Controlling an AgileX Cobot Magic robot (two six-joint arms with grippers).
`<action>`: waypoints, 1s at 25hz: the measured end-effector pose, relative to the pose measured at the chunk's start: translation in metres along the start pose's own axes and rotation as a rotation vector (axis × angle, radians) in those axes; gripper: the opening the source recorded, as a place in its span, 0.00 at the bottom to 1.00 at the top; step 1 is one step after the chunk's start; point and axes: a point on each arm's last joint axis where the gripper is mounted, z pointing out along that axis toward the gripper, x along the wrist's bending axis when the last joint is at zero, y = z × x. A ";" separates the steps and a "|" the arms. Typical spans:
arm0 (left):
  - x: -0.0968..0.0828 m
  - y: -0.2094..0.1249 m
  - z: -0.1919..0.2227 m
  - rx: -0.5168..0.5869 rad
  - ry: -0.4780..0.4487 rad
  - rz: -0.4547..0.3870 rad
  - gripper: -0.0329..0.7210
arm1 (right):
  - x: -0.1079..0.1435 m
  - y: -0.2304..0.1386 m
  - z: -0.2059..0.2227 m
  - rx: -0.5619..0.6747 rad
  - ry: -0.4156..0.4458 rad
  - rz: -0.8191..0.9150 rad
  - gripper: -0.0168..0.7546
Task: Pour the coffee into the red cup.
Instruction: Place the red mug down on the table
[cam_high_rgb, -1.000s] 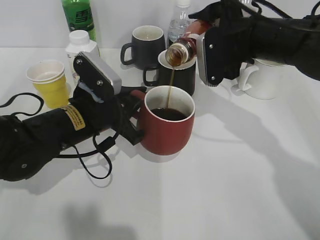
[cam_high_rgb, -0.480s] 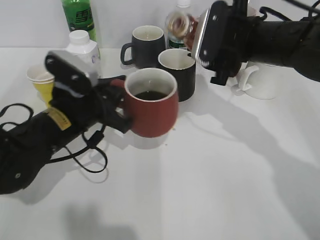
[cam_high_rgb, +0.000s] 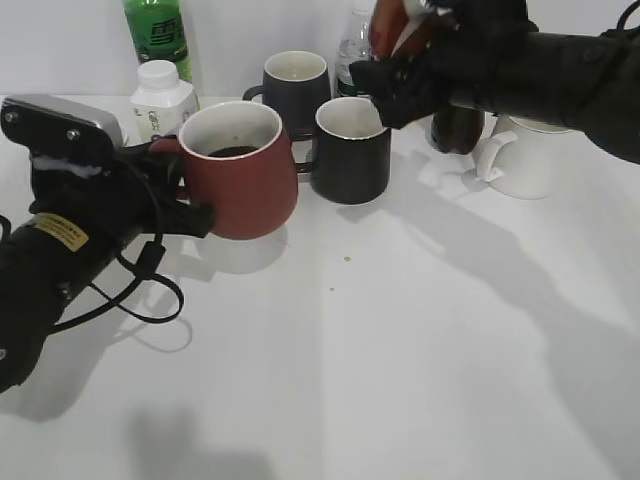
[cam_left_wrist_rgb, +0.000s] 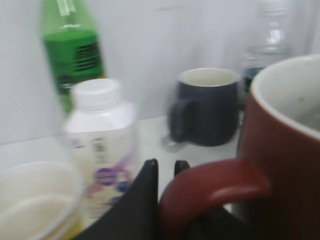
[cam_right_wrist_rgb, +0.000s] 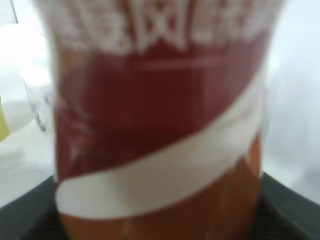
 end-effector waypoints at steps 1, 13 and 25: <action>0.001 0.000 0.000 0.001 0.006 -0.002 0.13 | 0.000 0.000 0.000 0.000 0.000 0.060 0.68; 0.026 -0.014 0.004 0.047 0.125 -0.015 0.13 | 0.006 -0.043 -0.017 0.115 -0.077 0.334 0.68; 0.020 -0.034 0.031 0.086 0.105 0.004 0.13 | 0.005 -0.067 -0.030 0.180 -0.205 0.332 0.68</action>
